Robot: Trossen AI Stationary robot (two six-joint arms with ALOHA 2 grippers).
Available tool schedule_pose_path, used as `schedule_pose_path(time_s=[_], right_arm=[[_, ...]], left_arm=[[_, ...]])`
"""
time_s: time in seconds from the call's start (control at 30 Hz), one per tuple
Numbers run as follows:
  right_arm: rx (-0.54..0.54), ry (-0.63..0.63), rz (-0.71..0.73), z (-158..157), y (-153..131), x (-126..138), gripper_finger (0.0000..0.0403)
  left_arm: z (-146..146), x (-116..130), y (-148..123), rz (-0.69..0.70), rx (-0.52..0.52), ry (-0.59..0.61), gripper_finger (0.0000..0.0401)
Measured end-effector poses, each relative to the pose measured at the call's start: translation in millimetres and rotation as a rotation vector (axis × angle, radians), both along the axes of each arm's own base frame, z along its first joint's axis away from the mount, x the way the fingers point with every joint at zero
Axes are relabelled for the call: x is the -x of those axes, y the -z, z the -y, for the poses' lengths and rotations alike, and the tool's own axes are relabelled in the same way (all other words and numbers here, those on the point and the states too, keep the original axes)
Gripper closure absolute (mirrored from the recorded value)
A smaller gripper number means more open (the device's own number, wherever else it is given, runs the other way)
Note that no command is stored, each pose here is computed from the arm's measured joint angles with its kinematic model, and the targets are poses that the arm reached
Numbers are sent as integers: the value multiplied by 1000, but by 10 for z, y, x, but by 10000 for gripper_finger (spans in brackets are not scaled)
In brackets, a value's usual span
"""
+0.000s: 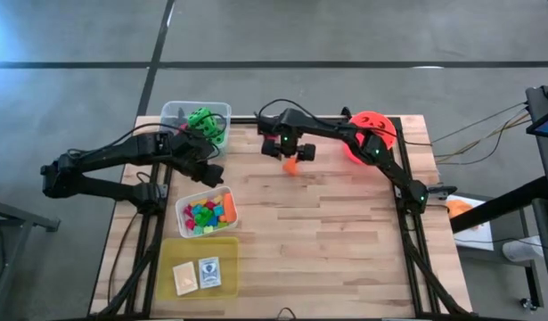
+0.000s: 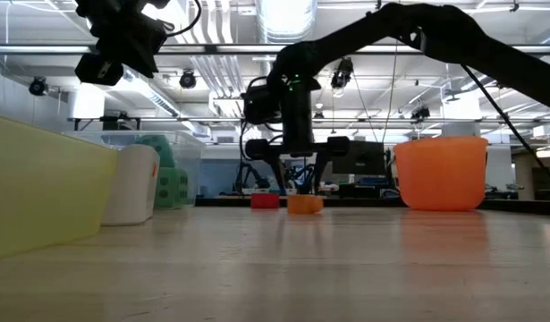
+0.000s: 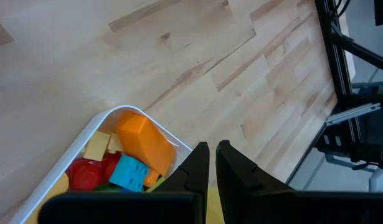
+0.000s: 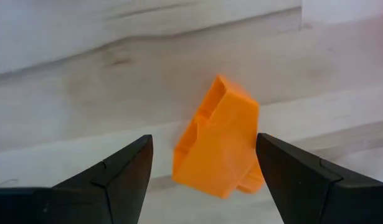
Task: Pick & Place Toys
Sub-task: Put the orange game piece into the white bin
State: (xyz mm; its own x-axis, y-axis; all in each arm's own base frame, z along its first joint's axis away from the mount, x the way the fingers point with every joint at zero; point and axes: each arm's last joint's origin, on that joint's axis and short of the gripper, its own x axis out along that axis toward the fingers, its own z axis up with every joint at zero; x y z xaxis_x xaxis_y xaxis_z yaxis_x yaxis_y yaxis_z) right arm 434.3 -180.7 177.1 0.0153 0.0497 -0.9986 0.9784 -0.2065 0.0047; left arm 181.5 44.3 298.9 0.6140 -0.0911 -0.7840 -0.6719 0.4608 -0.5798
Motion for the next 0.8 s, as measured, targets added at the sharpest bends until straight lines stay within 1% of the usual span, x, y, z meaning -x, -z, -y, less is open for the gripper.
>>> schedule_pose_path(time_s=[0.13,0.4,0.53,0.63,0.7,0.8], right_arm=[[2,-26,-1,-17,7,-5,122],[-14,-32,-38,-72,133,20,122],[-16,-38,9,-74,201,-20,122],[-39,-36,12,-93,259,-14,123],[-45,-39,2,-117,293,-7,135],[-57,-50,-1,-131,300,0,175]], left_arm=[[0,0,0,0,0,0,375],[6,0,-1,5,17,14,375],[6,0,-1,5,18,14,375],[8,-1,-2,6,22,17,375],[9,-1,-2,7,26,20,375],[10,-1,-2,8,29,22,375]])
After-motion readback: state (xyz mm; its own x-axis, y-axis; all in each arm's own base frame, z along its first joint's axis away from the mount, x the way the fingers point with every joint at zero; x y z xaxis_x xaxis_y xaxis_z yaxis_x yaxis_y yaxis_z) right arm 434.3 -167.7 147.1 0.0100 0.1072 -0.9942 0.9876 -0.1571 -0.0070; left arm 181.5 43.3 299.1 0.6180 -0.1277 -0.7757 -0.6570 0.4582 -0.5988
